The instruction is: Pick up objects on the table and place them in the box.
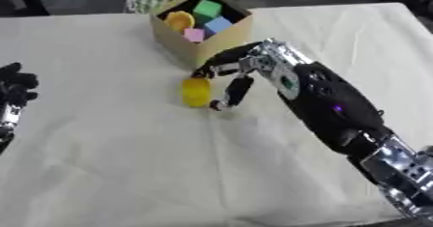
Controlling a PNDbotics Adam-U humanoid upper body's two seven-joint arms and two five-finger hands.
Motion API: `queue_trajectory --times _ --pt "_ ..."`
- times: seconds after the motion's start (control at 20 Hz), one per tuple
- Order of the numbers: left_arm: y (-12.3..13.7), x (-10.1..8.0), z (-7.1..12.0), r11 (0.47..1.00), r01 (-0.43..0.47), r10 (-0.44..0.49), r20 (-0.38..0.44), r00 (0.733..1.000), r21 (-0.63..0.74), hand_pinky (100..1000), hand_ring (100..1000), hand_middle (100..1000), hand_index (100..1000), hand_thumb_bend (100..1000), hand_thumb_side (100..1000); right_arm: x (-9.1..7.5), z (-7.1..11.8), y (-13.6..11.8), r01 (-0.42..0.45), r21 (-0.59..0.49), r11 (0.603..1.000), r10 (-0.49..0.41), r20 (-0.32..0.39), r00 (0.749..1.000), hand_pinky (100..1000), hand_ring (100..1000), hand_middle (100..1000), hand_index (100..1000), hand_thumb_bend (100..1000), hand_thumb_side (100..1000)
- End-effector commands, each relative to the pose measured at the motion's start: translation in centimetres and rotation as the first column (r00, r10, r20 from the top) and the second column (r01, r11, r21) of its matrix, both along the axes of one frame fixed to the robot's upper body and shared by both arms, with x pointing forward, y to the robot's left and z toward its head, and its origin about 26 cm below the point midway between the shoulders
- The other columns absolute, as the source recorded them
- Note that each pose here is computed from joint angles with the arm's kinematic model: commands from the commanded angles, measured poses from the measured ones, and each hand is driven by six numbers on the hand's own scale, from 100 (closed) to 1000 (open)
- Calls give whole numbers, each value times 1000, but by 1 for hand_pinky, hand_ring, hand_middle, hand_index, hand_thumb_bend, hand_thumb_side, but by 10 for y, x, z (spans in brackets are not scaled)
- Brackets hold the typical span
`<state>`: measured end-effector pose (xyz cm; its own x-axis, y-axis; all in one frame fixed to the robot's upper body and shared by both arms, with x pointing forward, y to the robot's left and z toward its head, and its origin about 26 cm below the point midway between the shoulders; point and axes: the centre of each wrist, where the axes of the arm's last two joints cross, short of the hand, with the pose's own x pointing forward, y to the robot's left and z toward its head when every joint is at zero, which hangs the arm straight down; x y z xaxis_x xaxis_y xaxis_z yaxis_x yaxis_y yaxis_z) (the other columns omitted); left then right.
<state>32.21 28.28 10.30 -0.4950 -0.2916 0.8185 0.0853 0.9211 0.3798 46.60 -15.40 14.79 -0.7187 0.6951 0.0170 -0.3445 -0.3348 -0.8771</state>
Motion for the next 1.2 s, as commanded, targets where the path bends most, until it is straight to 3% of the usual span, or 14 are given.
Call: queue_trajectory --times 0.05,0.1,0.35,0.55,0.8,1.2 --pt "2 1 9 1000 5 -6 25 1000 14 783 795 723 898 232 676 4 9 -3 30 41 999 -34 99 994 738 757 636 819 205 298" --pt "2 1 9 1000 5 -6 25 1000 14 783 795 723 898 231 676 4 7 -3 36 64 997 -44 127 991 714 713 552 737 196 247" --pt "2 2 9 1000 5 -6 27 1000 13 783 795 724 898 229 676 4 11 -4 16 214 977 -80 293 953 621 575 361 538 139 100" --pt "2 2 9 1000 6 -6 26 1000 13 783 795 724 898 229 676 4 19 -3 -12 362 932 -142 394 908 552 498 277 452 100 100" --pt "3 2 9 1000 3 -3 25 1000 13 783 795 724 898 228 677 2 33 -4 -23 490 871 -207 410 888 515 467 239 414 100 100" --pt "3 1 9 1000 4 -5 26 1000 13 783 794 725 898 227 675 3 63 -5 -2 576 817 -277 396 875 502 459 234 412 100 100"
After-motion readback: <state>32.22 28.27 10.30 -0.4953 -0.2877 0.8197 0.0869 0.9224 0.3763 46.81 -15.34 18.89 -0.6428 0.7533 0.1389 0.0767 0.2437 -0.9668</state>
